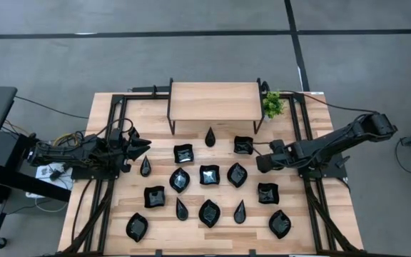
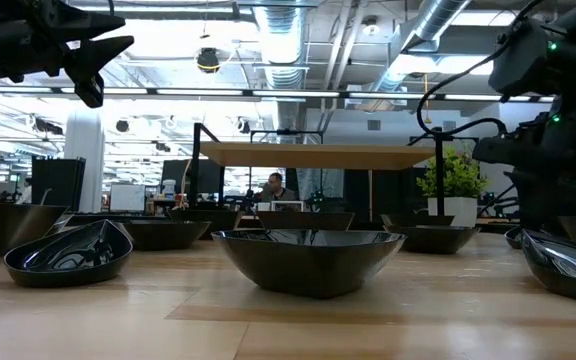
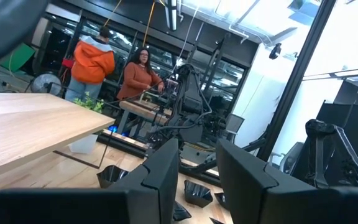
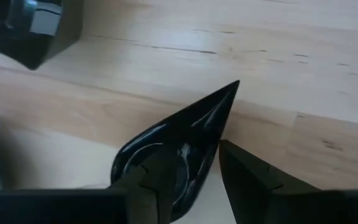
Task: Pick & Place Mini shaped plates
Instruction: Put the drop-shaped plate on top of the shelf
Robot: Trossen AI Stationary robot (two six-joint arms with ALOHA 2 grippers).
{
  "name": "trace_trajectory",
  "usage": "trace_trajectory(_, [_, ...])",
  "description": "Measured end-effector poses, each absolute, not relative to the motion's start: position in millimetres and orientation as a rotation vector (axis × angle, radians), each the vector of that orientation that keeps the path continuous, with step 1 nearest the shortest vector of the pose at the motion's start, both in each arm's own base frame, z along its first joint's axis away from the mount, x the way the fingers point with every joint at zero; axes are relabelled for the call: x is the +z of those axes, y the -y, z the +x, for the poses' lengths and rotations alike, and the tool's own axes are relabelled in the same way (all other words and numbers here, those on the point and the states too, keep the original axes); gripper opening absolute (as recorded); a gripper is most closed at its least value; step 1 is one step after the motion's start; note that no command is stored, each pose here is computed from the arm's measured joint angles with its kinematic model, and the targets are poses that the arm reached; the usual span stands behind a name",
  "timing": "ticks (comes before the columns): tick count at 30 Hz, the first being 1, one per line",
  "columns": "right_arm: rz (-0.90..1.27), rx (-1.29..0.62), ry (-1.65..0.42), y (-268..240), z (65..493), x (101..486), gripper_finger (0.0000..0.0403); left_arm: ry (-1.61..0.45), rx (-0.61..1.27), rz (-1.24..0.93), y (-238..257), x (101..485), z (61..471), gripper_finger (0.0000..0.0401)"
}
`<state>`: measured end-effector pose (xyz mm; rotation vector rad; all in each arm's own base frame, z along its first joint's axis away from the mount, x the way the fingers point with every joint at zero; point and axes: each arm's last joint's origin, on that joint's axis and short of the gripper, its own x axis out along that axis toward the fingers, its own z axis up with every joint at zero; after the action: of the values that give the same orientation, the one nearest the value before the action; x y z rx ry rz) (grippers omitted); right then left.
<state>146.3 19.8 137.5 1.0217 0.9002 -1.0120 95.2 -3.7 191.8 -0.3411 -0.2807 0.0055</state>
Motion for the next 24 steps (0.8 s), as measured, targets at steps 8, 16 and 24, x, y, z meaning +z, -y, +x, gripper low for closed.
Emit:
trace_trajectory(8, [1.023, -1.013, -0.898, -18.2, 138.1, 144.2, 0.0115, 0.283, 0.005, -0.341, 3.7, 192.1, 95.1, 0.0112])
trace_trajectory(16, [1.003, -1.036, -0.922, -18.9, 141.7, 138.2, 0.0112, 0.285, 0.005, -0.341, 3.7, 192.2, 95.1, 0.0112])
trace_trajectory(24, [0.998, -1.041, -0.925, -18.7, 141.2, 135.9, 0.0083, 0.291, 0.004, -0.342, 3.7, 192.9, 94.9, 0.0112])
